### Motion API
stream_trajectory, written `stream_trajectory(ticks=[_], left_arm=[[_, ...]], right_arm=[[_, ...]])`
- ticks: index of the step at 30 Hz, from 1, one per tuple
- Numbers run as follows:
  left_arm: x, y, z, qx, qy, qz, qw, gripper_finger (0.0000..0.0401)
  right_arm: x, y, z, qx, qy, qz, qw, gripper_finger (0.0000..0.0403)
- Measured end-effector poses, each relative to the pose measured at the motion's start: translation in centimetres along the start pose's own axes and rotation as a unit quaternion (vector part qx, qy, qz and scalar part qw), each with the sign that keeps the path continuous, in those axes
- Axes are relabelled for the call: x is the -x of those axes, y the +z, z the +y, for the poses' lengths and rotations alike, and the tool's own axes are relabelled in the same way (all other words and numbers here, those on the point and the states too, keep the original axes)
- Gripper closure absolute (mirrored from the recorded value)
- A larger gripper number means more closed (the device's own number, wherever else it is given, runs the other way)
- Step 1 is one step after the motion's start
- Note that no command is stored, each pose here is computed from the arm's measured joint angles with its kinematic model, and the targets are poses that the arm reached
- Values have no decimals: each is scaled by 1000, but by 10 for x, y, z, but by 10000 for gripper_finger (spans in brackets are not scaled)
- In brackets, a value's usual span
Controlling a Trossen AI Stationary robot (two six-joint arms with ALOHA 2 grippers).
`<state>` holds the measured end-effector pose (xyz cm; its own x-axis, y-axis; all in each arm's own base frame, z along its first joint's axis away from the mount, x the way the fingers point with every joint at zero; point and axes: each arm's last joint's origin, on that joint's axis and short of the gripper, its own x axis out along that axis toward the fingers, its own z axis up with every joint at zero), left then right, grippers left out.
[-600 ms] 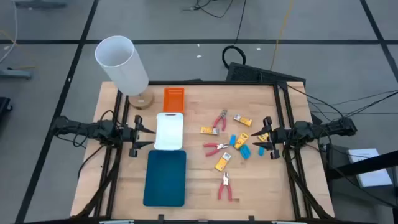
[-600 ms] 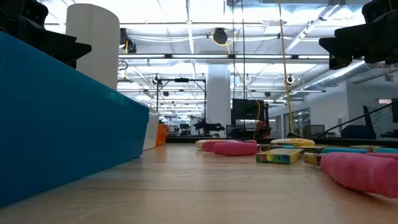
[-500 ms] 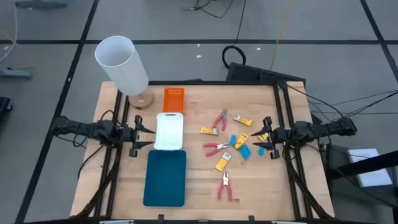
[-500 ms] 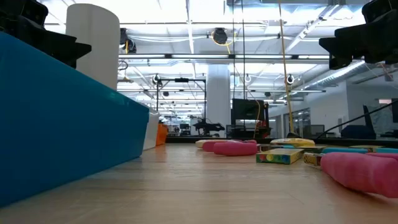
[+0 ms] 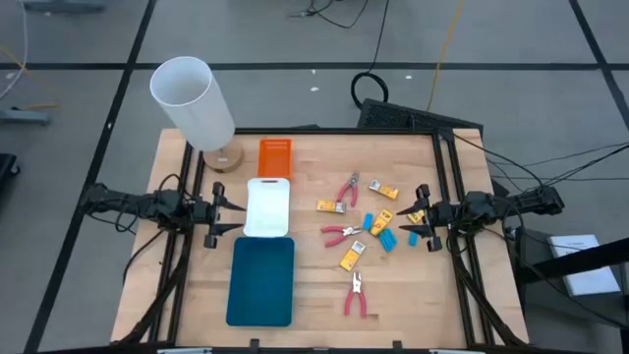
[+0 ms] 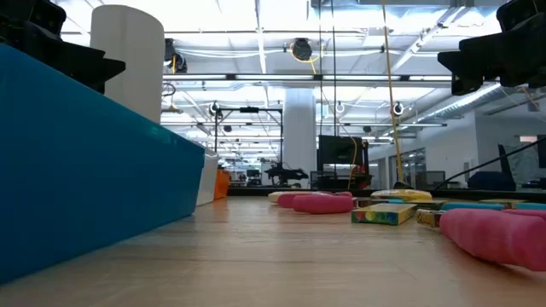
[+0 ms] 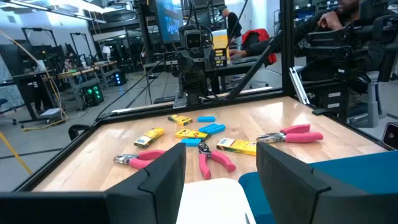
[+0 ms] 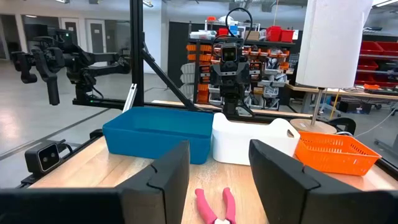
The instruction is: Pick & Place School Supplies
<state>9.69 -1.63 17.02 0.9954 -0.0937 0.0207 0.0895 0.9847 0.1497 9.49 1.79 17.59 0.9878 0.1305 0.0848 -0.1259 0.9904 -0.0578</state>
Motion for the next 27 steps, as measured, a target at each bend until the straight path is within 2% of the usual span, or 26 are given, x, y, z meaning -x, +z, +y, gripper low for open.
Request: stream_trajectory(ticks=[13, 17, 19, 23, 27], left_arm=[[0, 0, 0, 0, 0, 0, 1000, 201], [0, 0, 0, 0, 0, 0, 1000, 201], [0, 0, 0, 0, 0, 0, 1000, 201], [0, 0, 0, 0, 0, 0, 1000, 201], [0, 0, 0, 0, 0, 0, 1000, 201]], right_arm=[[0, 0, 0, 0, 0, 0, 1000, 245], [0, 6, 0, 18, -2, -33, 999, 245], [1, 11, 0, -7, 0, -56, 998, 245], [2, 19, -1, -91, 1, -98, 991, 245], [3, 24, -2, -126, 7, -123, 984, 245]])
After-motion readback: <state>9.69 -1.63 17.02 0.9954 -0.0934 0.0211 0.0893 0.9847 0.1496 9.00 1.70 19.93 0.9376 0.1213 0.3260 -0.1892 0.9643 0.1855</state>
